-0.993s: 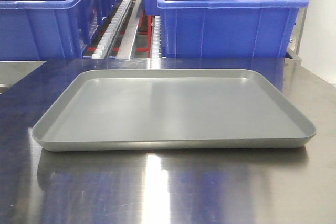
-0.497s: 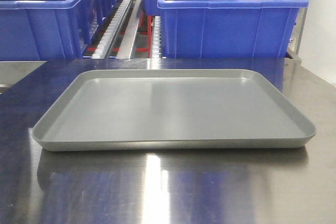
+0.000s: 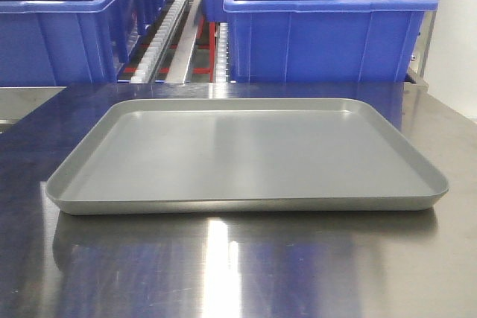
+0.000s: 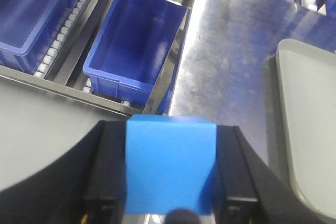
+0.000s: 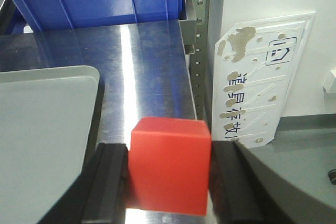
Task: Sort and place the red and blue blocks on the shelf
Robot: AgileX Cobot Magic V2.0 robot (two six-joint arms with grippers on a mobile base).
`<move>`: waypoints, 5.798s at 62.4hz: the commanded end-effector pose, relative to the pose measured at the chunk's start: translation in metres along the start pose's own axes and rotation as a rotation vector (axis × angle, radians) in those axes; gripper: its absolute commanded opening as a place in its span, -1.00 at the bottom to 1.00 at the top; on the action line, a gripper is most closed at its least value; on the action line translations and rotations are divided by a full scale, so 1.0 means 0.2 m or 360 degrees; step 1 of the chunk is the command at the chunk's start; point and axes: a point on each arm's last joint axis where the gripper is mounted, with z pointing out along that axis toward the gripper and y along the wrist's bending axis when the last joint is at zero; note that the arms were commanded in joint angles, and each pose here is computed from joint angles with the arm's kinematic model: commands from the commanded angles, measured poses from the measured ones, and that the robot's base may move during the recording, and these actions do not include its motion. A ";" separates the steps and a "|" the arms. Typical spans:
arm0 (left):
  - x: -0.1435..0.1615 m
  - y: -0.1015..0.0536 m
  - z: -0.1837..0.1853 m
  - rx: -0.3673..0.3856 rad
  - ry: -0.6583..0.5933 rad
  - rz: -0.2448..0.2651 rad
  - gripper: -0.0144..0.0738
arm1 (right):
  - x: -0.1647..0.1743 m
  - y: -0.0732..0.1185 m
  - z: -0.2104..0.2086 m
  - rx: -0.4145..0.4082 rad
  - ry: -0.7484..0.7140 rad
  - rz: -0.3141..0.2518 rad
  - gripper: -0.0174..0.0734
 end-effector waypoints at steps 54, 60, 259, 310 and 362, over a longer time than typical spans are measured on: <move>-0.09 -0.03 -0.02 0.0063 -0.0204 0.0155 -0.39 | -0.08 0.01 -0.02 -0.0009 -0.0188 -0.0017 -0.51; -0.09 -0.03 -0.02 0.0063 -0.0204 0.0155 -0.39 | -0.08 0.01 -0.02 -0.0009 -0.0188 -0.0017 -0.51; -0.09 -0.03 -0.02 0.0063 -0.0204 0.0155 -0.39 | -0.08 0.01 -0.02 -0.0009 -0.0188 -0.0017 -0.51; -0.09 -0.03 -0.02 0.0063 -0.0204 0.0155 -0.39 | -0.08 0.01 -0.02 -0.0009 -0.0188 -0.0017 -0.51; -0.09 -0.03 -0.02 0.0063 -0.0204 0.0155 -0.39 | -0.08 0.01 -0.02 -0.0009 -0.0188 -0.0017 -0.51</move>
